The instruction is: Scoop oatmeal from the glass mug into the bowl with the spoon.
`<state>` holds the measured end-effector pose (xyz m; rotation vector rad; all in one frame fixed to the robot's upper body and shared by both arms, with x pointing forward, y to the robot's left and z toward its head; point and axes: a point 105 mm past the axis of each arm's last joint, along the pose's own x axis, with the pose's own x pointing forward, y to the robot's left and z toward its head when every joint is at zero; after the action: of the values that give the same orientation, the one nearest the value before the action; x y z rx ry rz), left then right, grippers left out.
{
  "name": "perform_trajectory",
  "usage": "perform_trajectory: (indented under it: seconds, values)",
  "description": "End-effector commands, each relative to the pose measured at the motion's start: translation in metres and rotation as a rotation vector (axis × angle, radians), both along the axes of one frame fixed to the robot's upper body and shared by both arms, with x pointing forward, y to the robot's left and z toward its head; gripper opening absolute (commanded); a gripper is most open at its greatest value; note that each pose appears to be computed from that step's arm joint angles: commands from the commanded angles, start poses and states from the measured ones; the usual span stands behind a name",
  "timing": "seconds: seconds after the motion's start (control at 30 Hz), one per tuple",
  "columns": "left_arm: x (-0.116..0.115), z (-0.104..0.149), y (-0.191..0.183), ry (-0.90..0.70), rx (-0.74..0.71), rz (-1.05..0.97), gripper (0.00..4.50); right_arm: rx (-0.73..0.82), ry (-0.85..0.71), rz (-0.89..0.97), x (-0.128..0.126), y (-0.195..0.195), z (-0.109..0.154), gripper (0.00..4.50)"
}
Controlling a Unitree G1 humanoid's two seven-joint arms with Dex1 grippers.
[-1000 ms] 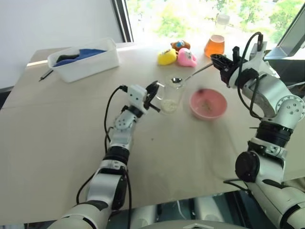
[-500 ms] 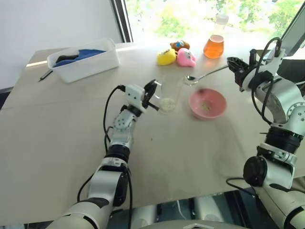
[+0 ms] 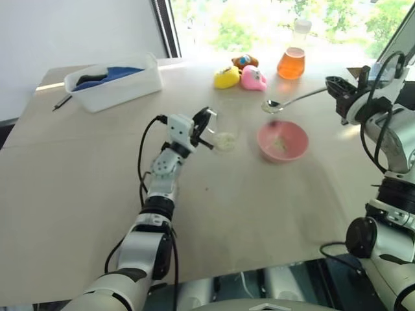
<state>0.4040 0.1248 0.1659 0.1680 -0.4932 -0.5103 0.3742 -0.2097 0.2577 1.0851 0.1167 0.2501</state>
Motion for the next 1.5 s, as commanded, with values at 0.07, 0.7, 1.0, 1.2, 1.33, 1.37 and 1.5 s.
perform_trajectory:
  seconds: [0.07,0.7,1.0,1.2,1.33,1.37,1.5]
  values:
    - [-0.002,0.012,0.009,-0.054,-0.012,0.02,0.04,-0.163,-0.055,0.002,-0.008,-0.001,0.005,0.0]
    - [-0.006,0.006,0.015,-0.051,-0.015,0.048,0.04,-1.274,-0.656,0.29,-0.034,0.096,0.039,0.0]
    - [-0.006,0.005,0.014,-0.051,-0.012,0.048,0.04,-1.144,-0.552,0.184,-0.016,0.068,0.043,0.0]
    - [-0.008,0.004,0.014,-0.05,-0.006,0.045,0.04,-0.757,-0.554,0.118,-0.015,0.065,0.083,0.0]
    - [-0.009,0.002,0.013,-0.05,0.001,0.042,0.04,-0.504,-0.587,0.262,-0.028,0.096,0.099,0.0]
    - [-0.01,0.002,0.012,-0.051,0.003,0.041,0.04,-0.468,-0.582,0.29,-0.03,0.101,0.099,0.0]
    - [-0.01,0.004,0.01,-0.058,0.005,0.039,0.04,-0.432,-0.544,0.365,-0.032,0.121,0.087,0.0]
